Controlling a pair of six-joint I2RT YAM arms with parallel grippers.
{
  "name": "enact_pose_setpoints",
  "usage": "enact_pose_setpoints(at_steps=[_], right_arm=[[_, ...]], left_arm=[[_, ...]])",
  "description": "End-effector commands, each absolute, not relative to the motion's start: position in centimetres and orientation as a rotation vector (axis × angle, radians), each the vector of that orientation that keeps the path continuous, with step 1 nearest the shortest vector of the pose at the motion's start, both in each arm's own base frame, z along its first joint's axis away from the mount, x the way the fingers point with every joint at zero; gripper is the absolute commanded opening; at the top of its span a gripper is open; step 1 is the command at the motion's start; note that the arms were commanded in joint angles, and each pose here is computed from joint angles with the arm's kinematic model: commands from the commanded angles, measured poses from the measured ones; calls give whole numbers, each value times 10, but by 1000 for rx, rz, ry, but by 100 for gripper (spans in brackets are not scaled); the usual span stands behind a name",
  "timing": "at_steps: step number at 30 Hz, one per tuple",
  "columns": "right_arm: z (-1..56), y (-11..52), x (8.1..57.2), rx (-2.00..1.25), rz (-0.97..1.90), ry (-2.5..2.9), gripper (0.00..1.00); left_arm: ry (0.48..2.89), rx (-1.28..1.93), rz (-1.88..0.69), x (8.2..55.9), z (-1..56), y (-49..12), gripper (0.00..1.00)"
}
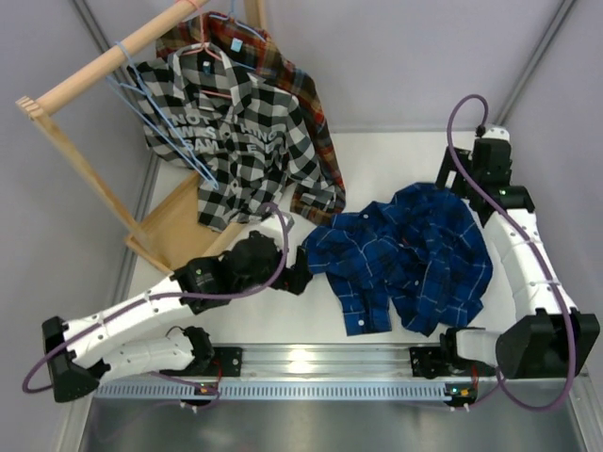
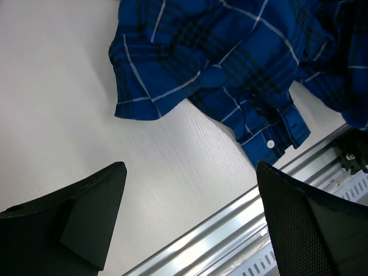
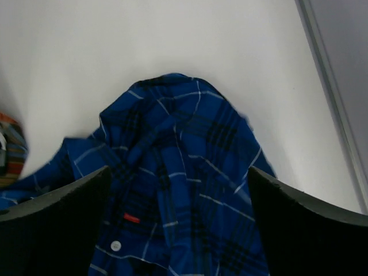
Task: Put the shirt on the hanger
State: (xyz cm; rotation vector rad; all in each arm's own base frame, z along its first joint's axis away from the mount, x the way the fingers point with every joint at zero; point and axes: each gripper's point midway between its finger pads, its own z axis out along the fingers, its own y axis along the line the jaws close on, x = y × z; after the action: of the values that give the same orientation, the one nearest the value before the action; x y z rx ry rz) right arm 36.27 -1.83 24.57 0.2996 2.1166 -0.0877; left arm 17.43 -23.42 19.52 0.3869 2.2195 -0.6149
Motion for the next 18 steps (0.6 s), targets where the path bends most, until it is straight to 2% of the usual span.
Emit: enact_pose_setpoints(at_steps=[1, 4, 7, 11, 14, 18], right_arm=[[278, -18, 358, 328, -99, 2052, 99], [301, 30, 370, 146, 7, 1995, 100], [282, 88, 390, -109, 111, 2059, 93], [208, 142, 414, -329, 156, 2253, 82], [163, 158, 425, -397, 118, 2363, 75], [118, 149, 428, -382, -18, 2468, 67]], left_arm=[[2085, 174, -550, 194, 226, -238, 98], [2086, 154, -560, 192, 224, -235, 98], [2070, 134, -573, 190, 227, -229, 98], [2050, 159, -592, 185, 233, -224, 98], [2052, 170, -593, 182, 233, -220, 98], [2054, 172, -581, 180, 232, -214, 98]])
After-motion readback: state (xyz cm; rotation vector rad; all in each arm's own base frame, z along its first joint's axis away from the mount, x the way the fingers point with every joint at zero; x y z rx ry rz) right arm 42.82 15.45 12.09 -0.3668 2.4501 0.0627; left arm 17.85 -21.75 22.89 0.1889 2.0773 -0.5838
